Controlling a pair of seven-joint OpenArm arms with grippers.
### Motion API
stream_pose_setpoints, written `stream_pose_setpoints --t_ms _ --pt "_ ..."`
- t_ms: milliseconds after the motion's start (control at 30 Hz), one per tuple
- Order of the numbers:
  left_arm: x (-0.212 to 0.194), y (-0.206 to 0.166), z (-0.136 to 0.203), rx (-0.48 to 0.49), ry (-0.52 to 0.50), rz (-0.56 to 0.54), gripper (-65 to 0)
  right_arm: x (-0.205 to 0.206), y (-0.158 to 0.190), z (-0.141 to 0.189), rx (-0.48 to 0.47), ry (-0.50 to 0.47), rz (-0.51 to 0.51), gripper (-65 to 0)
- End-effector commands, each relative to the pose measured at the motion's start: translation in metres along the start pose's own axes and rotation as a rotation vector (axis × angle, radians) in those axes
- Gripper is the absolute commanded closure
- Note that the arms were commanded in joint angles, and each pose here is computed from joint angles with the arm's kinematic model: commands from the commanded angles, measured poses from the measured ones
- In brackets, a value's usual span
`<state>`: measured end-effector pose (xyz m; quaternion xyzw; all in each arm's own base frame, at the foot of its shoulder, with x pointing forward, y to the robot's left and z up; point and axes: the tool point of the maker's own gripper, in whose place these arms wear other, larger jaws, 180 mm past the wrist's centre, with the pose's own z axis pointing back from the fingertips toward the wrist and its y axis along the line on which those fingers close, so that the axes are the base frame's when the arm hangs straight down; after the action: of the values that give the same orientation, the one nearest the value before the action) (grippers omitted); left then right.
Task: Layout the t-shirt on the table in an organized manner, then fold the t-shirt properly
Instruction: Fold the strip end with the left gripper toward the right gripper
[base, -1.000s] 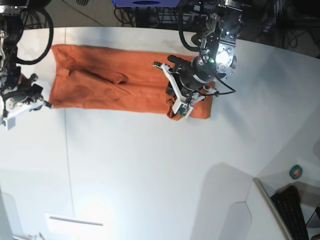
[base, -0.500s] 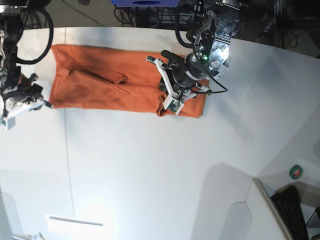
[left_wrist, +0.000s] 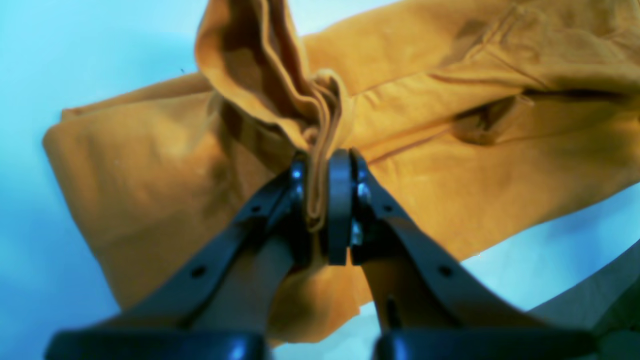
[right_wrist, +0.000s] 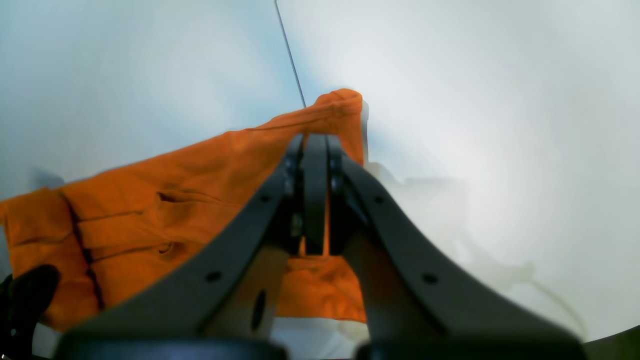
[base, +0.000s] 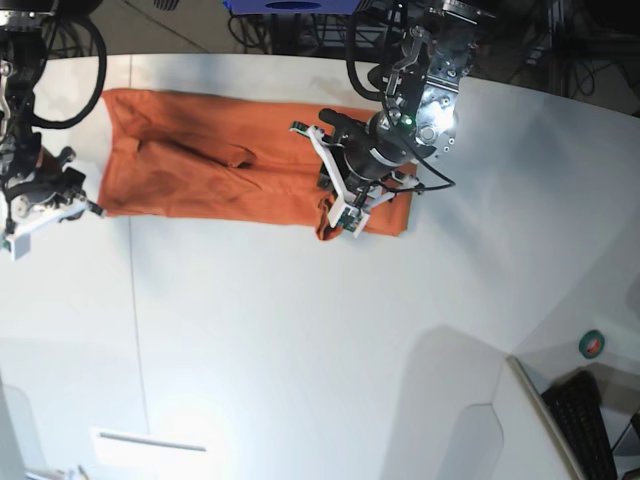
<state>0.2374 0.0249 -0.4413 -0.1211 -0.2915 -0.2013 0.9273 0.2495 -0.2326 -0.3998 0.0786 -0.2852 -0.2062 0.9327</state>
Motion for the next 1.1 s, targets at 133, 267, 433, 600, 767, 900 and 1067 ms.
stream_pose_setpoints --t_ms 133,267,433,600,767,900,1067 --pt "0.0168 -0.0003 0.0015 -0.003 -0.049 -0.006 0.0 0.0129 0.0005 0.004 0.006 -0.038 0.009 0.0" --pt "0.0158 -0.0008 0.0018 -0.003 -0.047 -0.005 0.0 0.0129 0.0005 0.004 0.006 -0.038 0.009 0.0" --pt "0.0151 -0.0016 0.0017 -0.005 -0.046 -0.005 0.0 0.0136 0.0008 0.004 0.006 -0.039 0.01 0.0" --pt "0.0146 -0.0011 0.0018 -0.004 -0.044 -0.006 0.0 0.0136 0.0008 0.004 0.006 -0.039 0.01 0.0" --pt "0.016 -0.0006 0.0018 -0.003 -0.046 -0.007 0.0 0.0136 0.0008 0.004 0.006 -0.039 0.01 0.0" --pt "0.0182 0.0002 0.0017 -0.002 -0.05 -0.009 -1.3 0.0136 0.0008 0.004 0.006 -0.039 0.01 0.0" --pt "0.0173 -0.0056 0.0008 -0.016 -0.046 -0.025 -11.8 0.0136 0.0008 0.004 0.006 -0.039 0.01 0.0"
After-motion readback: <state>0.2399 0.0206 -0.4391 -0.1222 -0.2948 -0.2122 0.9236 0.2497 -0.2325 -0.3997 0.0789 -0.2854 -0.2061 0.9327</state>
